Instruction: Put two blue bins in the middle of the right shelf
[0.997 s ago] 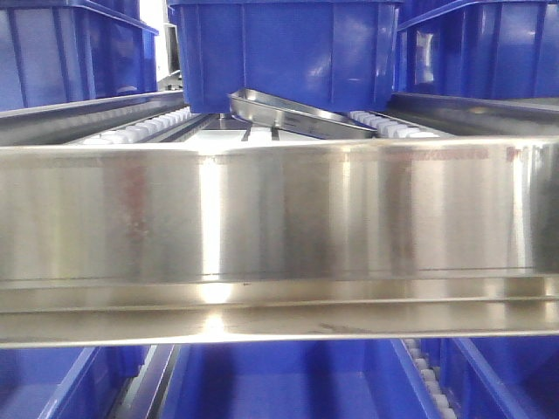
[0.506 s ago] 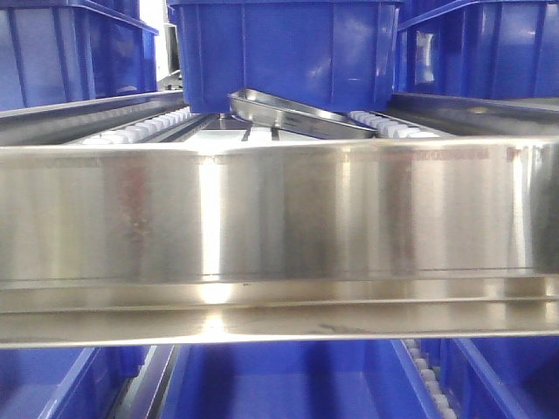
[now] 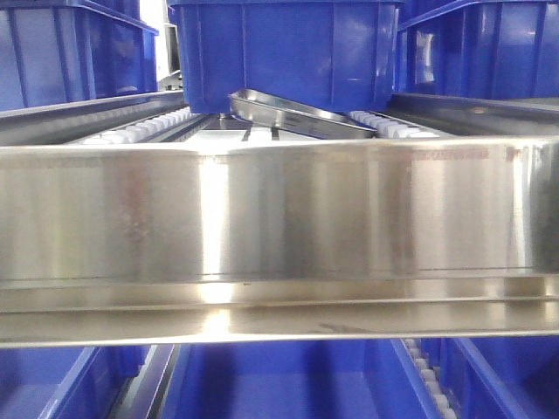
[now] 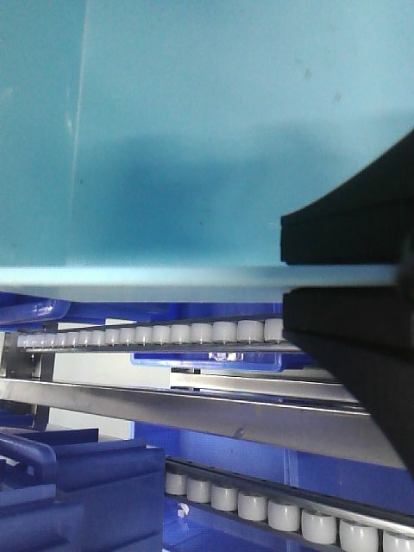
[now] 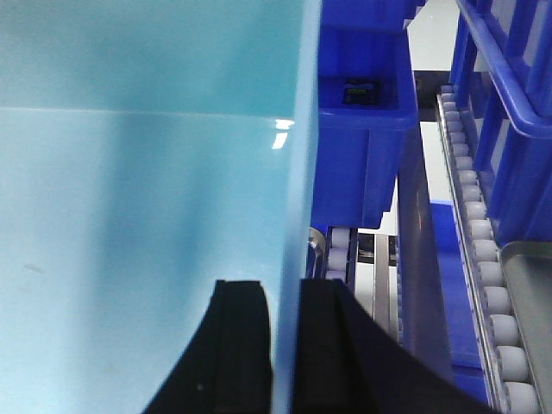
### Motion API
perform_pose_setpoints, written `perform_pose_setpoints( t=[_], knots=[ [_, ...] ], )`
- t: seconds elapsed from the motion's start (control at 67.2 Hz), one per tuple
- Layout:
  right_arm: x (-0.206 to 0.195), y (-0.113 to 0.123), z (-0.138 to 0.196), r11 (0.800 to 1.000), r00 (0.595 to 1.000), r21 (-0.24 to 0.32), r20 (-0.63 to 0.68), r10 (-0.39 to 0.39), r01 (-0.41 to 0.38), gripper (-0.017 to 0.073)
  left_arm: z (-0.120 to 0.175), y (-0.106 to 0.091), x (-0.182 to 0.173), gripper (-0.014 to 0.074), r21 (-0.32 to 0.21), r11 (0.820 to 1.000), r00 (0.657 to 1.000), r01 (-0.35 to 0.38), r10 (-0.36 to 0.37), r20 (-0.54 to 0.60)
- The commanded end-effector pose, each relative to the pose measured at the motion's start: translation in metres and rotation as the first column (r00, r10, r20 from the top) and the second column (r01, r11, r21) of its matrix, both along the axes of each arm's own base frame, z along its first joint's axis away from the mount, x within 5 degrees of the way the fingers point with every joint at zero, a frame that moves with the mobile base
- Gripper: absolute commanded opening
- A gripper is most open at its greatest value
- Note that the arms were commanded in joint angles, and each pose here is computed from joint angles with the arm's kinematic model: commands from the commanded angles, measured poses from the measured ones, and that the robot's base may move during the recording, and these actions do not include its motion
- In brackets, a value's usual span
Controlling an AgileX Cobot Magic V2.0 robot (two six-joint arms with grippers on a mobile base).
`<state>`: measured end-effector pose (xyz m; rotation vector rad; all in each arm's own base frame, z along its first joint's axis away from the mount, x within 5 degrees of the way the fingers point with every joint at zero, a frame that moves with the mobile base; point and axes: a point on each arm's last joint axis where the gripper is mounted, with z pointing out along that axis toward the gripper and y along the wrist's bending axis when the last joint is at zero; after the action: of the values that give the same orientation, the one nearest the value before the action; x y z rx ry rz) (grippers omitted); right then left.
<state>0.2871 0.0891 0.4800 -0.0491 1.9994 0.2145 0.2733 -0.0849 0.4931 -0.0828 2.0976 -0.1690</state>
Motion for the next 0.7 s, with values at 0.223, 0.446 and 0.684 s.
perform_pose_setpoints(
  t=[0.223,0.446,0.684],
  knots=[
    [-0.0060,-0.0058,0.0150,1.000,0.996,-0.023,0.092,-0.007,0.009,-0.0167,0.0101,0.0054,-0.0043,-0.0111,0.016,1.000,0.998,-0.020,0.019,0.058],
    [-0.0060,-0.0058,0.0150,1.000,0.996,-0.023,0.092,-0.007,0.009,-0.0167,0.0101,0.0054,-0.0043,-0.0111,0.016,1.000,0.998,-0.020,0.019,0.058],
    [-0.0059,-0.0057,0.0151,1.000,0.996,-0.023,0.094,-0.007,0.009,-0.0167,0.0090,0.0049,-0.0028,-0.0111,0.017,1.000,0.998,-0.020,0.019,0.054]
  ],
)
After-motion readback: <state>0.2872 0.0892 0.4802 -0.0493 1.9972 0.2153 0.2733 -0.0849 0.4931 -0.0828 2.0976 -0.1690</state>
